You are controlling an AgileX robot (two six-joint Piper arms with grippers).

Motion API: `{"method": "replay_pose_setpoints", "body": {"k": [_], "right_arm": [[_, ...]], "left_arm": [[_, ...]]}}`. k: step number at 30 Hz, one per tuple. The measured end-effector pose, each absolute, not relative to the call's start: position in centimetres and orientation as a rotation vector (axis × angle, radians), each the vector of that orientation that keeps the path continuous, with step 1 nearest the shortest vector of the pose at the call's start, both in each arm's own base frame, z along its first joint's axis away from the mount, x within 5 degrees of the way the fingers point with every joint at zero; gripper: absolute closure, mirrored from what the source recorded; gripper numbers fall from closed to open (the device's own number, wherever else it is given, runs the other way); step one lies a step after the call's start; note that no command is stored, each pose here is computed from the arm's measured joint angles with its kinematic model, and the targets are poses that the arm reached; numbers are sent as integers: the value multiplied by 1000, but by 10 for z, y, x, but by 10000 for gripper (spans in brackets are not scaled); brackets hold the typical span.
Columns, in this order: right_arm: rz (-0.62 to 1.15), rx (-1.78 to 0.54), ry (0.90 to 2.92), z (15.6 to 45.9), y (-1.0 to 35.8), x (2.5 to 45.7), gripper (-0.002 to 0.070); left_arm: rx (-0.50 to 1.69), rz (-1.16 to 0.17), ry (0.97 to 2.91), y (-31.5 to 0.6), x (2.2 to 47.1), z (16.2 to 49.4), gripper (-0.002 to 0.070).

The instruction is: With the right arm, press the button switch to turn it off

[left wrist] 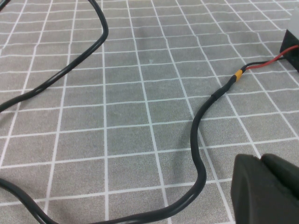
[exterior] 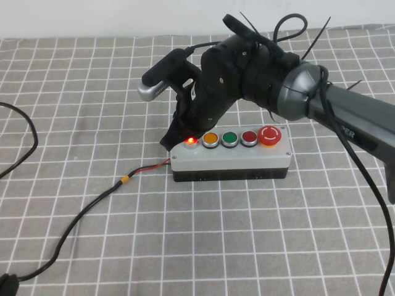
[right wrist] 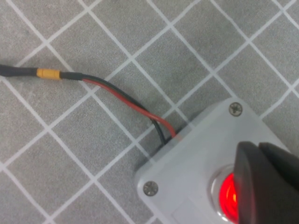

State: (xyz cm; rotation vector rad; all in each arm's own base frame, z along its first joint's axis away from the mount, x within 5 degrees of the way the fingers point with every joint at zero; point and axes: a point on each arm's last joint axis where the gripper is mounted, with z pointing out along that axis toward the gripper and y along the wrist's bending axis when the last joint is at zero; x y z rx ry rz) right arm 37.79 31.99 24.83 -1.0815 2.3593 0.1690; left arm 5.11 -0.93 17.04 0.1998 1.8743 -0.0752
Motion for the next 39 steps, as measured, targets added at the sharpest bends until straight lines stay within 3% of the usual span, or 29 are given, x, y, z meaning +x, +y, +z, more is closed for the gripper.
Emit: {"method": "replay_pose_setpoints", "body": {"k": [13,24,32,39], "right_arm": [[155,-1006,2362,276,317,377,693],[176,-923,2206,366,295,355,693],[95,-891,2225,423,252,321,693],[145,-837,2153,479,215,277,693]], "left_arm": [[200,-75,1874,-9,51,170,678],[200,-75,1874,-9,51,170,678],[200,-75,1874,-9,51,170,678],[200,-75,1874,-9,51,170,678]]}}
